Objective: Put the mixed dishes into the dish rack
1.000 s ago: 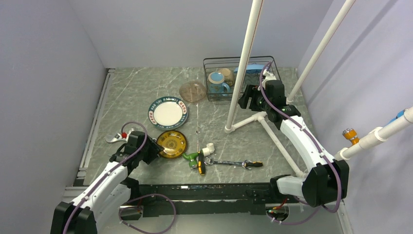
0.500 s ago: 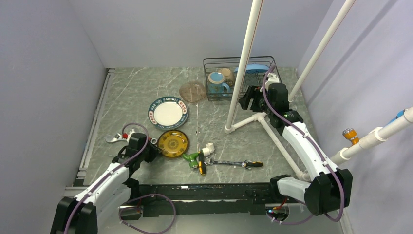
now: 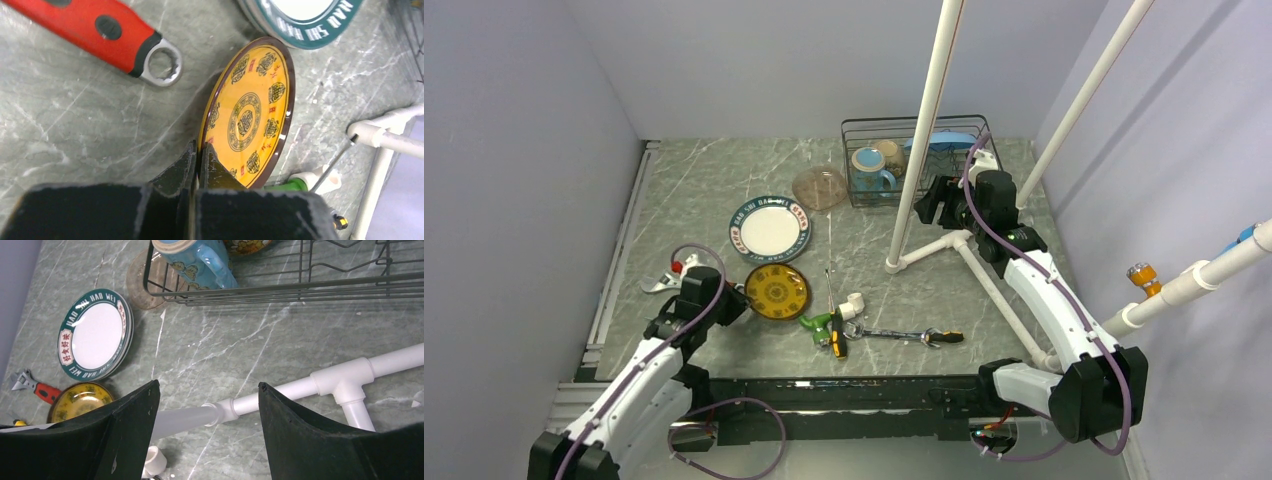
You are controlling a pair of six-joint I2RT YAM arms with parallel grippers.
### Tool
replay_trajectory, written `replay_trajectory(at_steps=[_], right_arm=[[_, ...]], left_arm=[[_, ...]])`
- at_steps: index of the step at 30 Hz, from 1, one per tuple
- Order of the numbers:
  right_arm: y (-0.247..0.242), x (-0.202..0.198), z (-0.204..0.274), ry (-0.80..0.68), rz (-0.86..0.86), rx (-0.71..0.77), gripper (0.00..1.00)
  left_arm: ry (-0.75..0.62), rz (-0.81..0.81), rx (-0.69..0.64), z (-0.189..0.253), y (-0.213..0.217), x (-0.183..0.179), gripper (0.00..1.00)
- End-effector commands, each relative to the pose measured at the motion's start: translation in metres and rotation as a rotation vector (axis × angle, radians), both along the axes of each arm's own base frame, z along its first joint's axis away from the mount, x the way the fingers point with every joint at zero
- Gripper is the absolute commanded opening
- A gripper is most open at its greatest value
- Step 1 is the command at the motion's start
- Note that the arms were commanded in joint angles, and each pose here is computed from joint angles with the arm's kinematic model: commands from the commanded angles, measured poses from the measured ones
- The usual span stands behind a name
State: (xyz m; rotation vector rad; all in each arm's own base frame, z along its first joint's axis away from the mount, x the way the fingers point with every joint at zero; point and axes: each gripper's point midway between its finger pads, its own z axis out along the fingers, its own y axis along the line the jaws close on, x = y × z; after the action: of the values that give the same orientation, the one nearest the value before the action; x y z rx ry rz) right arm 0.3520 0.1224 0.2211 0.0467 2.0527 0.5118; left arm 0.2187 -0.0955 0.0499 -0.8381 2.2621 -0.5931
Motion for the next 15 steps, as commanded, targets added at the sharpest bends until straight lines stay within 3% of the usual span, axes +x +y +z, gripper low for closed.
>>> replay_trajectory(at_steps=[1,8,15], right_arm=[[-0.002,0.006,0.025,-0.061,-0.011,0.006,0.73],[0.010,0.007,0.030,-0.049,0.052,0.032,0.73],[0.047,0.002,0.029,0.001,0.256,0.118,0.73]], left_arm=[[-0.184,-0.039,0.041,0.056,0.002,0.019,0.00],[-0.348,-0.108,0.060,0.116,-0.004,0.032,0.00],[-0.561,-0.216,0.133,0.186,-0.013,0.051,0.00]])
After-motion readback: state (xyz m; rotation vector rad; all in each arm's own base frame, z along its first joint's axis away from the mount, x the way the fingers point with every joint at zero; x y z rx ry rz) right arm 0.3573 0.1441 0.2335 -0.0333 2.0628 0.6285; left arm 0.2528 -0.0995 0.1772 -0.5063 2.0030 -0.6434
